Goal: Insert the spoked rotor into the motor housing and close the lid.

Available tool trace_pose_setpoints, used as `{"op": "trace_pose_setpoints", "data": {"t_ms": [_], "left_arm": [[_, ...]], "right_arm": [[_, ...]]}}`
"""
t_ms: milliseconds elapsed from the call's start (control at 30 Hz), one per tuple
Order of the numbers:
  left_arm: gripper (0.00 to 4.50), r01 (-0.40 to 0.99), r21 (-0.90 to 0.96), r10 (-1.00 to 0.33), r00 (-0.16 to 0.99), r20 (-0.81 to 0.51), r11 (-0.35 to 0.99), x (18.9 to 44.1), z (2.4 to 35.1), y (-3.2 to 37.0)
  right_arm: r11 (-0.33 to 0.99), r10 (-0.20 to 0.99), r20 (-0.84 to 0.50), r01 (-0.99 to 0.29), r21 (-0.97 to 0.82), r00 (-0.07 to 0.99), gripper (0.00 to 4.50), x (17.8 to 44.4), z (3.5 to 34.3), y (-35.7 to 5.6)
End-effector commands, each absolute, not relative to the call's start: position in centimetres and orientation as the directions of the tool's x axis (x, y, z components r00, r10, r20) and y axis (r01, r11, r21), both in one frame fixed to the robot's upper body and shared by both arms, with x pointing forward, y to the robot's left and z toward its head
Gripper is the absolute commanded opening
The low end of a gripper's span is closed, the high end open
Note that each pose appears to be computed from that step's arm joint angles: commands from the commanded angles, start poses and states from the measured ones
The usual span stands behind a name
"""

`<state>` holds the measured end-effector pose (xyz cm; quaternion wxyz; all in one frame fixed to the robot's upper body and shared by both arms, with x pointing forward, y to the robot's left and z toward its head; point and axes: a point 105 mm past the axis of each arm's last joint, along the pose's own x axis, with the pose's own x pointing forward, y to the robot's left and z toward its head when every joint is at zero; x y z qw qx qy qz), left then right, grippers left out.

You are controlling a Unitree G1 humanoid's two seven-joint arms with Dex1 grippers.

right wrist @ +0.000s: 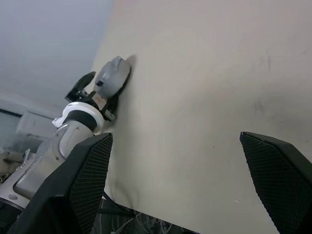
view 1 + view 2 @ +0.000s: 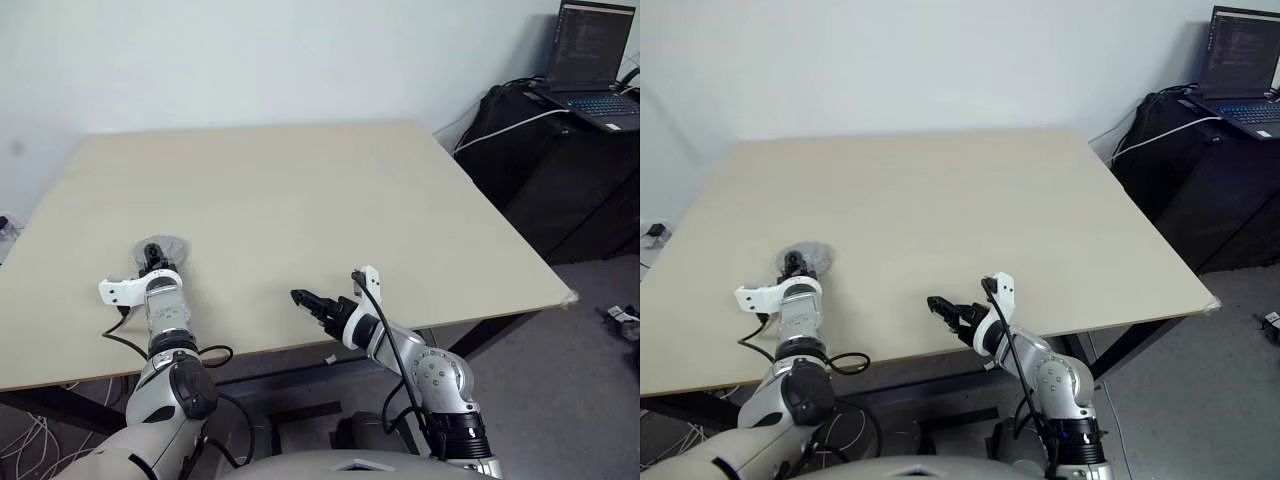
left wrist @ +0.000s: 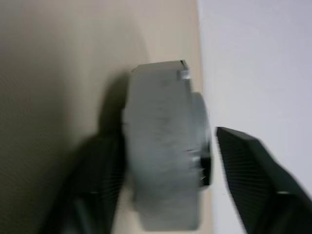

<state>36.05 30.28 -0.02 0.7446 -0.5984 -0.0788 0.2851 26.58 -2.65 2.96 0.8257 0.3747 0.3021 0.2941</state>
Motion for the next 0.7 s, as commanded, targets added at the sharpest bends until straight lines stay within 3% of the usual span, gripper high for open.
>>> {"op": "trace_pose_setpoints", "data": {"t_ms": [33,400,633,700], "left_arm": [[4.45,-0.324,-0.931,0.546,0.817,-0.184,0.170,36.5,1.6,30.8],[4.45,-0.456,-0.878,0.537,0.781,-0.318,0.144,33.1,-1.4,28.3],[4.45,-0.499,-0.852,0.454,0.803,-0.385,0.159,29.6,-3.1,25.3],[4.45,-0.478,-0.851,0.404,0.838,-0.368,0.216,29.0,-2.8,24.3]], "right_arm": [[0.530,0.711,-0.226,-0.297,0.794,0.666,4.50,27.1,4.4,-2.6],[0.528,0.713,-0.231,-0.290,0.798,0.662,4.50,27.1,4.2,-2.5],[0.527,0.716,-0.237,-0.286,0.800,0.657,4.50,27.0,4.1,-2.5],[0.529,0.712,-0.238,-0.281,0.801,0.661,4.50,27.0,4.1,-2.7]]}}
